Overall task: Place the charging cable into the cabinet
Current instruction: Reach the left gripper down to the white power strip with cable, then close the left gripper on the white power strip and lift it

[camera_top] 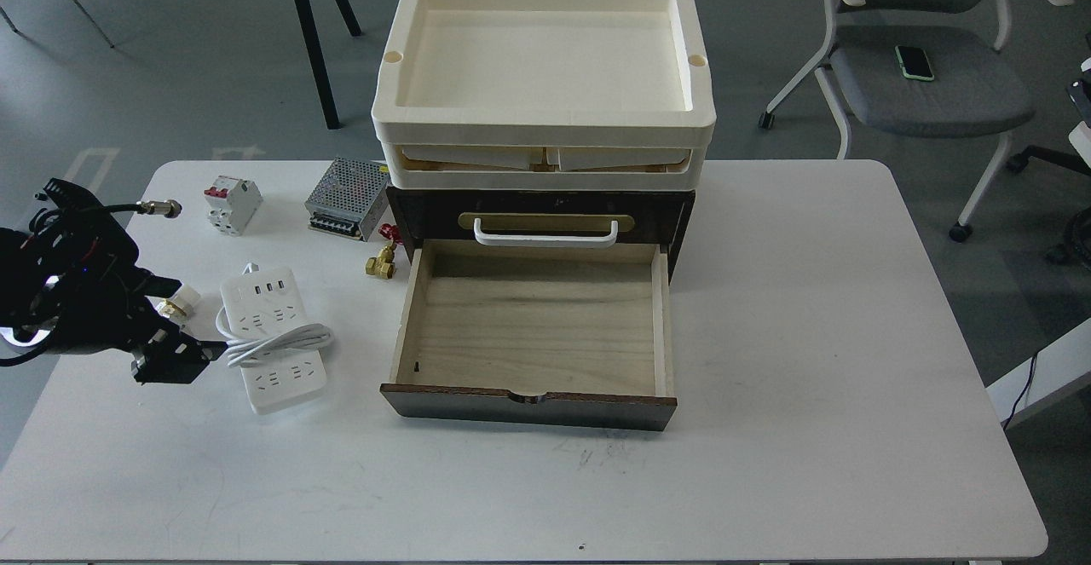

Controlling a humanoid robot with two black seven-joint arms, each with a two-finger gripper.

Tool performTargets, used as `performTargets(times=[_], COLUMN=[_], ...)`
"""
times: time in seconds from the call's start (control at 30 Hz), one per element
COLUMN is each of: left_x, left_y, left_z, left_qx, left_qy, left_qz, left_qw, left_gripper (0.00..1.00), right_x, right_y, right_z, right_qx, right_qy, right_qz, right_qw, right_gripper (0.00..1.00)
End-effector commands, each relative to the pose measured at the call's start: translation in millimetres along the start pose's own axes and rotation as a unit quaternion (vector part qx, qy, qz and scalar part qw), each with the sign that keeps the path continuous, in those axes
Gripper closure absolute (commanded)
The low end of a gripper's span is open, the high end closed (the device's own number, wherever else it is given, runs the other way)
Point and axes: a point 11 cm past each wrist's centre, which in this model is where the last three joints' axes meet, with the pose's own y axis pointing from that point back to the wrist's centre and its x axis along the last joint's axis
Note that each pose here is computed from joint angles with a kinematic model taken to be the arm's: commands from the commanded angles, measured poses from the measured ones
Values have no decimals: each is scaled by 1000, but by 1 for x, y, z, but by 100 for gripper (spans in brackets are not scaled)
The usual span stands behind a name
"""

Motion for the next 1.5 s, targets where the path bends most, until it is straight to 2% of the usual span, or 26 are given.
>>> performTargets(times=[0.0,0.1,0.33,0.6,0.7,1.0,1.23,1.3,1.4,1.47], left_x=[6,10,22,19,13,9,8,7,-1,-4], left_y=[-23,-42,-63,-82,-85,-86,-85,-85,-88,-89], left_z=[-1,-5,18,28,20,11,9,9,13,14], left_qx=[-8,-8,-49,-74,-68,-55,-53,-53,-57,-59], left_qy=[1,5,-2,9,17,23,24,24,28,29], left_qz=[6,24,36,29,28,30,29,29,22,21], left_qw=[1000,1000,998,997,997,998,998,998,998,998], left_gripper=[5,5,5,15,21,31,33,37,53,75], right_x=[5,9,17,24,25,30,43,45,45,48], right_y=[5,8,13,20,21,26,37,38,38,41], right_z=[6,7,8,17,18,24,29,32,37,39], right_qx=[-7,-10,-13,-23,-25,-31,-38,-39,-42,-44], right_qy=[1,2,7,7,6,7,11,11,7,7], right_qz=[5,10,20,28,30,36,53,57,59,62], right_qw=[1000,1000,1000,999,999,999,998,998,997,997], right_gripper=[0,0,0,0,0,0,0,0,0,0])
